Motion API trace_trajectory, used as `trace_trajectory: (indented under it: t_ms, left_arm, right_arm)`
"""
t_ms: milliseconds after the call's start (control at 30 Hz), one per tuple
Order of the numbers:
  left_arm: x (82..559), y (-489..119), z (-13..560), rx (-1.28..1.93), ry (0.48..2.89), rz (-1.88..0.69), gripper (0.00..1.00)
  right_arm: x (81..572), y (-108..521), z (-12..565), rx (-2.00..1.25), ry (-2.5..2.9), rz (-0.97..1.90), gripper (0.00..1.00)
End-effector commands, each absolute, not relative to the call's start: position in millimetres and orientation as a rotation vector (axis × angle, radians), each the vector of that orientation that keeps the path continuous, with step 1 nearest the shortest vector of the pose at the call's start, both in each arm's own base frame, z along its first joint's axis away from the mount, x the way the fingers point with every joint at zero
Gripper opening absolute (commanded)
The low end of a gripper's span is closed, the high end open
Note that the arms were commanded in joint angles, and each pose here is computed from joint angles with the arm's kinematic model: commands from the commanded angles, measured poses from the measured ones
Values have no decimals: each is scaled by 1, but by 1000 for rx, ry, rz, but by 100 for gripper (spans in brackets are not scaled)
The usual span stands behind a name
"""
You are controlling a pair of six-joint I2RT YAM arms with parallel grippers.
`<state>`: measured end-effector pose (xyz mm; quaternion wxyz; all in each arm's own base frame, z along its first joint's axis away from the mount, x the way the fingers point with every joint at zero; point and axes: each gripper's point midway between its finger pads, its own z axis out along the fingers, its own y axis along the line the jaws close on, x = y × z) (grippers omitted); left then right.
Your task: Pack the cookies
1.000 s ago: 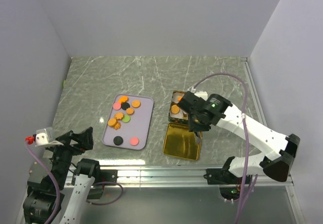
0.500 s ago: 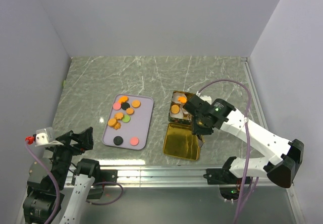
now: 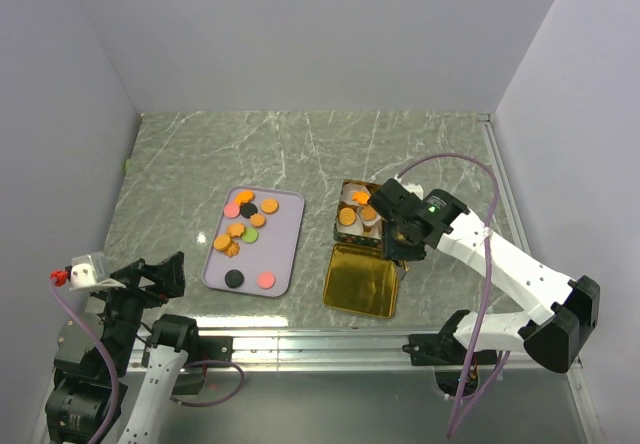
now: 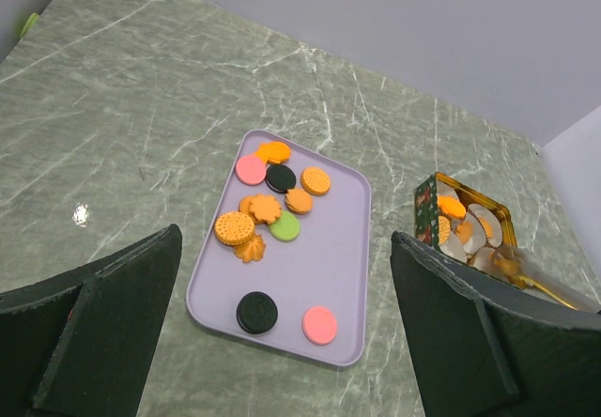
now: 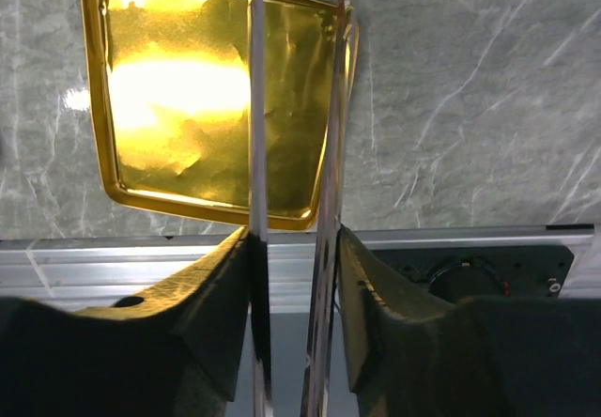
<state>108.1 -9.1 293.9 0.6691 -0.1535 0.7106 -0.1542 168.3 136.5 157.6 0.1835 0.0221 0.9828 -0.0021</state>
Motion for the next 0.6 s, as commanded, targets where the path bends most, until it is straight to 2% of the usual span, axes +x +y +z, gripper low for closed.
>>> trace_trajectory:
  t_ms: [0,100,233,567]
  left_arm:
    - [103,-9,305,-326,1540,-362,99]
    - [104,-9,305,-327,1540,-361,100]
    - [104,-9,305,-330,1541,-360,99]
    - [103,-8,305,-331,1542,-359,100]
  right_arm:
    - [174,133,159,58,2745,-14,48]
    - [173,131,160,61,2743,-18,53]
    - [174,128,163,64,2732,-27,54]
    - [220,110,238,136,2566,-20,54]
